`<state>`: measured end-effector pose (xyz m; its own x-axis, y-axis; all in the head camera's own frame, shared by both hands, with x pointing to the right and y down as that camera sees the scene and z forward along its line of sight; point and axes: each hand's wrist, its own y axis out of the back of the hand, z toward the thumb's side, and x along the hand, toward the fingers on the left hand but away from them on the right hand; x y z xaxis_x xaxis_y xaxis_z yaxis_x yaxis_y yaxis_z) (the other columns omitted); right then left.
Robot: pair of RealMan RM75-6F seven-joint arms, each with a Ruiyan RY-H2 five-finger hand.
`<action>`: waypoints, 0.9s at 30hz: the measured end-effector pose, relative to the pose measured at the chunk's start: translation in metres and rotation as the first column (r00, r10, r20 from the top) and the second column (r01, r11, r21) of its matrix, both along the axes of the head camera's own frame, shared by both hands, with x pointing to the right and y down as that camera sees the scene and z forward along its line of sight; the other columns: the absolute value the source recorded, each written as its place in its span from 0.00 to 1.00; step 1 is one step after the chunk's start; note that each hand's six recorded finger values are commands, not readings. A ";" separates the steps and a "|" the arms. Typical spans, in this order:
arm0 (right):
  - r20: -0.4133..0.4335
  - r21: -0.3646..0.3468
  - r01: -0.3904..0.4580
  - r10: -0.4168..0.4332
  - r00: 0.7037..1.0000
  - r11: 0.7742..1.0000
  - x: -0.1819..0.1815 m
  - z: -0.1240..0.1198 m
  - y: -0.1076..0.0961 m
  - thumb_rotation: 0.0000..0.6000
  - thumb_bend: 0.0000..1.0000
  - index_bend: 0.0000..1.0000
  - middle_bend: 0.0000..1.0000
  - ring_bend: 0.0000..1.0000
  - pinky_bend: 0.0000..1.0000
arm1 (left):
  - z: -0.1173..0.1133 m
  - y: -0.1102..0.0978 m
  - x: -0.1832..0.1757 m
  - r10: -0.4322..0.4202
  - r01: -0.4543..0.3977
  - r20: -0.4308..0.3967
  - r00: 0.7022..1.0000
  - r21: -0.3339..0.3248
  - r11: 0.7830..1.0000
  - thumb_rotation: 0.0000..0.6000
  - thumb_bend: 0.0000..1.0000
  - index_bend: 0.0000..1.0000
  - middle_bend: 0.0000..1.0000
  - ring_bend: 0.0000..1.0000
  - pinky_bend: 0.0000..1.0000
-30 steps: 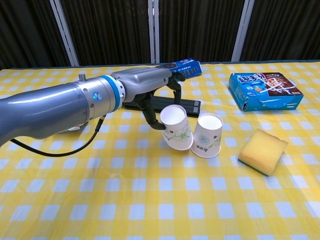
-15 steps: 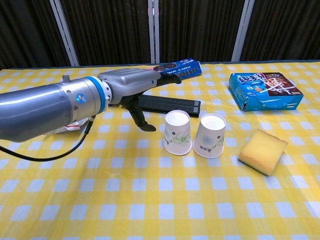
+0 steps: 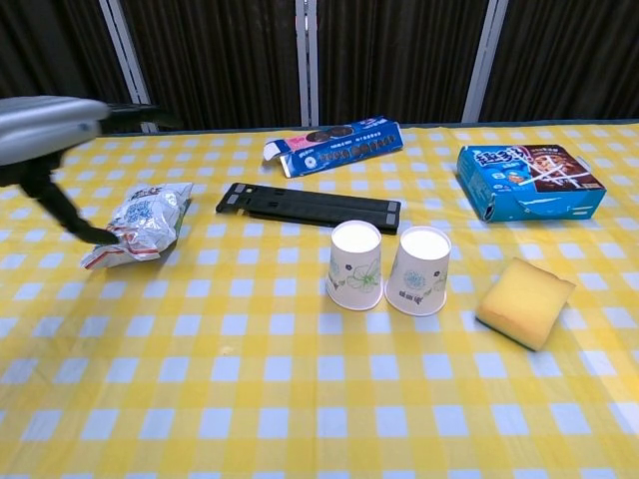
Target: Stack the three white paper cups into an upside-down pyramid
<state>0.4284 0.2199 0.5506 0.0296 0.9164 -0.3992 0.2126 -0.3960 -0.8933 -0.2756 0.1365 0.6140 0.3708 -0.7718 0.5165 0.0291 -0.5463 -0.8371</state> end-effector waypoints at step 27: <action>0.043 -0.346 0.230 -0.229 0.972 0.910 -0.096 0.046 0.022 1.00 0.13 0.21 0.00 0.00 0.00 | -0.050 0.061 -0.111 -0.159 0.158 0.077 0.984 0.025 0.987 1.00 0.15 0.00 0.00 0.00 0.00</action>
<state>0.3323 0.2417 0.5963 0.2232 0.6890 -0.6896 0.0797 -0.7179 -0.6915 -0.3864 0.1976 0.5642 0.2019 -0.8274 0.5240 0.0091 -0.5334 -0.8458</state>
